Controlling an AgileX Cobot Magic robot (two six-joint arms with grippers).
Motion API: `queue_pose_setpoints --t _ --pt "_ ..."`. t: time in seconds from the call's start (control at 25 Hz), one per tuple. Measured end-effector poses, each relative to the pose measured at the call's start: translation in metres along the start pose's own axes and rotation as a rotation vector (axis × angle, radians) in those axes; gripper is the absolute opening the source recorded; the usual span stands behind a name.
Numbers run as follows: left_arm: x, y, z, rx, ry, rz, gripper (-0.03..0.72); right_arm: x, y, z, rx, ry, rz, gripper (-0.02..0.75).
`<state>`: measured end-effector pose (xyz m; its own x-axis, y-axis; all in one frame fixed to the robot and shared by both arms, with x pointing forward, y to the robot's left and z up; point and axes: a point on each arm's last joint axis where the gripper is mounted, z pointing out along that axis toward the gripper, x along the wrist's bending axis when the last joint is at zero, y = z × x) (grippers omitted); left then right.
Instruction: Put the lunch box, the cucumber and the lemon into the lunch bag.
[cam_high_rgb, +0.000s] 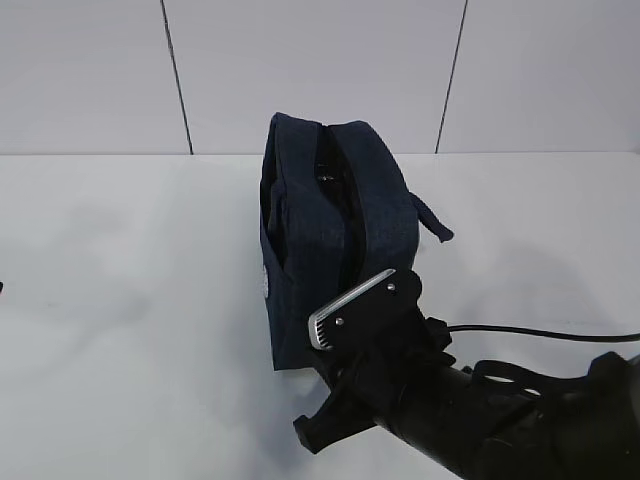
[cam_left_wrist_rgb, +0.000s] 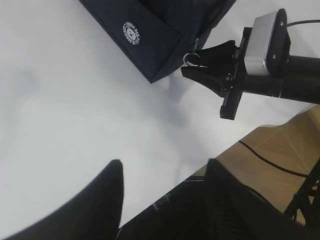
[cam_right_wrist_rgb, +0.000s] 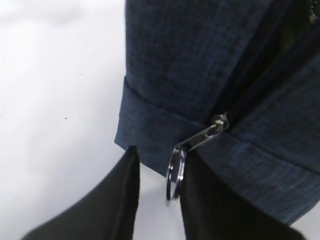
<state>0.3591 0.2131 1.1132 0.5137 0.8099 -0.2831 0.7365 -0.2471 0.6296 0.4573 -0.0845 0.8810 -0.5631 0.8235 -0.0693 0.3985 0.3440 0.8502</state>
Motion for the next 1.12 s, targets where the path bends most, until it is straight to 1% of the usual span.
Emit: queue_pose_setpoints --t 0.24,0.36,0.64,0.8,1.0,1.12 --pt "0.0 0.0 0.0 0.0 0.0 0.0 0.379 0.0 0.0 0.0 0.0 0.0 0.0 0.068" --pt "0.0 0.0 0.0 0.0 0.0 0.0 0.379 -0.001 0.0 0.0 0.003 -0.013 0.016 0.008" --pt "0.0 0.0 0.0 0.0 0.0 0.0 0.379 -0.004 0.0 0.0 -0.001 -0.045 0.053 0.008" --pt "0.0 0.0 0.0 0.0 0.0 0.0 0.379 -0.005 -0.003 -0.001 0.047 -0.057 0.091 0.008" --pt "0.0 0.0 0.0 0.0 0.0 0.0 0.379 -0.005 0.009 -0.014 0.074 -0.033 0.12 0.008" --pt "0.0 0.0 0.0 0.0 0.0 0.0 0.379 -0.005 0.013 -0.022 0.12 -0.014 0.105 0.008"
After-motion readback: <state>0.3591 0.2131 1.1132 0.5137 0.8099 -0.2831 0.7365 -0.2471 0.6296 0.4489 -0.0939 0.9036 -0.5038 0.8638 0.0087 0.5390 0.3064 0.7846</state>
